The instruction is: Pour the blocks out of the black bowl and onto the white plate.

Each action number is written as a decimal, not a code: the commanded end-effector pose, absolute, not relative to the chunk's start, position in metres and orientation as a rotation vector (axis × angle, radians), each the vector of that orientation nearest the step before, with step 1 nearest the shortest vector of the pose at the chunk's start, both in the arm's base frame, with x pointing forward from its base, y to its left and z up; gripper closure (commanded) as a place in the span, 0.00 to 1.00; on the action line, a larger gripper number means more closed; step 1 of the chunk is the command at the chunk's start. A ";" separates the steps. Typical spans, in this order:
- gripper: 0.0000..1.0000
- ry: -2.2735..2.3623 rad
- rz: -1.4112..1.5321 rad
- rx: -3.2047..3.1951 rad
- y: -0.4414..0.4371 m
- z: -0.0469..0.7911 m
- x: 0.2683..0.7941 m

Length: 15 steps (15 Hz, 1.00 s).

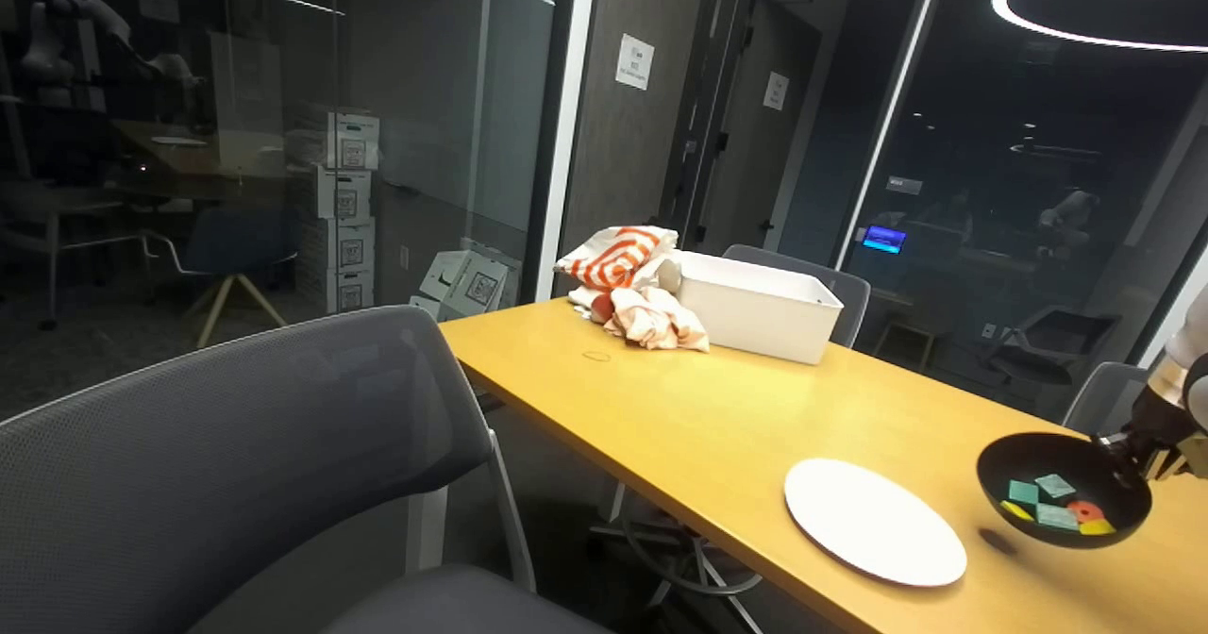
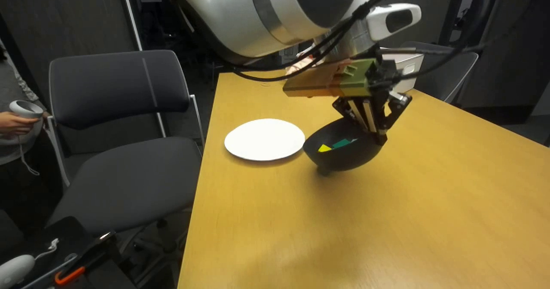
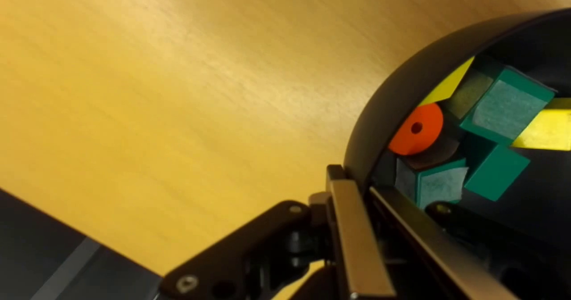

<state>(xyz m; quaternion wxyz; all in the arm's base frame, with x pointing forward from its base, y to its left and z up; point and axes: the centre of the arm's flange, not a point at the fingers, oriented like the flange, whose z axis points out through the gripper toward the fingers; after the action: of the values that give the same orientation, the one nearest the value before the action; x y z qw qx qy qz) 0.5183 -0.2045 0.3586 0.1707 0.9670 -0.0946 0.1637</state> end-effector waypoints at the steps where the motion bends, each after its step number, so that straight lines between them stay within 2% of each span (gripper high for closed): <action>1: 0.96 -0.261 0.538 2.585 -0.169 0.401 0.529; 7: 0.96 -0.218 0.639 2.279 -0.105 0.415 0.540; 15: 0.96 -0.154 0.558 2.171 -0.035 0.398 0.528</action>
<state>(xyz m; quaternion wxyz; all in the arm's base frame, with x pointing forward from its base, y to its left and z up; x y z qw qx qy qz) 0.5390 -0.0514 0.3928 0.4074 0.8847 -0.0646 0.2171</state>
